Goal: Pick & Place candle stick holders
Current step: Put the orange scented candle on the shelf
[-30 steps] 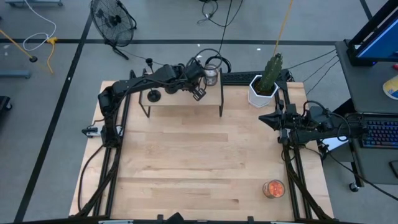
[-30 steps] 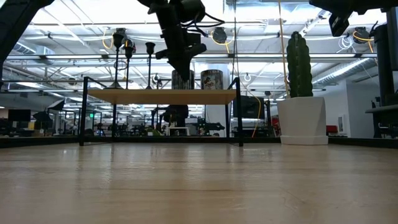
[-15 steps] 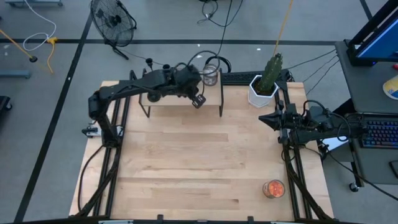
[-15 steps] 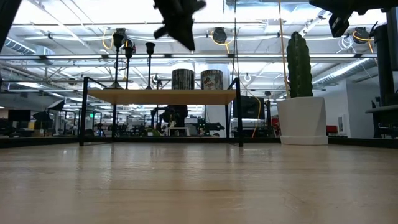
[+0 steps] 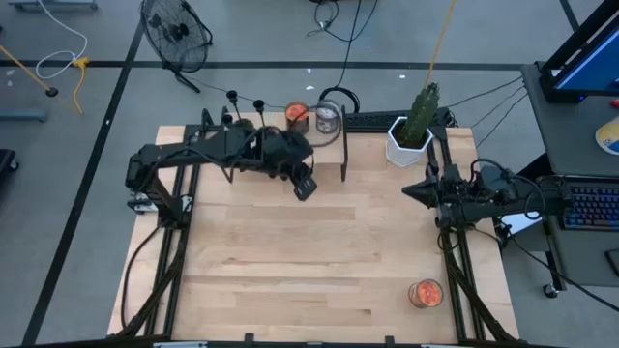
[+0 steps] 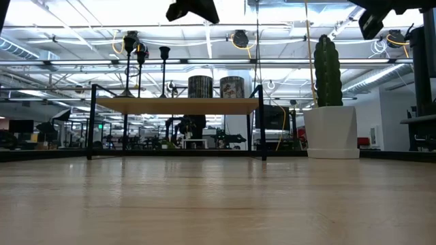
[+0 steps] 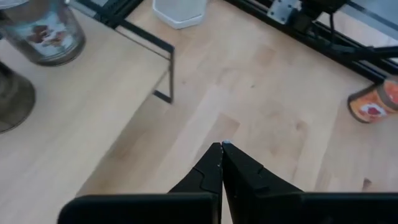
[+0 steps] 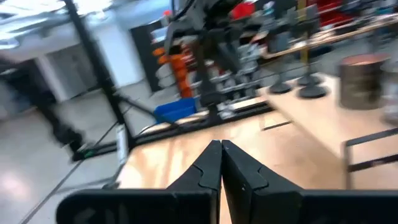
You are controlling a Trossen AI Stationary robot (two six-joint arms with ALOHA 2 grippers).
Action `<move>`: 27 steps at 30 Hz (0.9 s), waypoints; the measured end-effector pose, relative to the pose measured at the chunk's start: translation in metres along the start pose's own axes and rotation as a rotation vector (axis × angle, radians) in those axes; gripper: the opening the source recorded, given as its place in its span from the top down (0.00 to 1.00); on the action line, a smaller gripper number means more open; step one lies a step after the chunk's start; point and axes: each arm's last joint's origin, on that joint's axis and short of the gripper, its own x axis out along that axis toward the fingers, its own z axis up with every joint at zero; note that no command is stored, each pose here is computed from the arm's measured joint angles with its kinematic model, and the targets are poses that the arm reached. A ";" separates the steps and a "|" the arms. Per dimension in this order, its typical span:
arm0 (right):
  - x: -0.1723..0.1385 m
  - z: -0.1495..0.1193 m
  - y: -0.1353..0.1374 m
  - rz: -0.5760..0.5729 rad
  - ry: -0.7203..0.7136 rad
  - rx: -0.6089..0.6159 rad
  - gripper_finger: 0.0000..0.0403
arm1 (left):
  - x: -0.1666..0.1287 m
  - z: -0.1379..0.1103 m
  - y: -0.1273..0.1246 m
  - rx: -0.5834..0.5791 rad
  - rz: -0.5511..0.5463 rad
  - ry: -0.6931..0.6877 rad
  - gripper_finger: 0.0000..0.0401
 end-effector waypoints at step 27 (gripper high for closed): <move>0.034 -0.017 0.007 0.108 0.413 -0.082 0.99 | 0.020 -0.139 -0.004 -0.133 -0.167 -0.222 0.96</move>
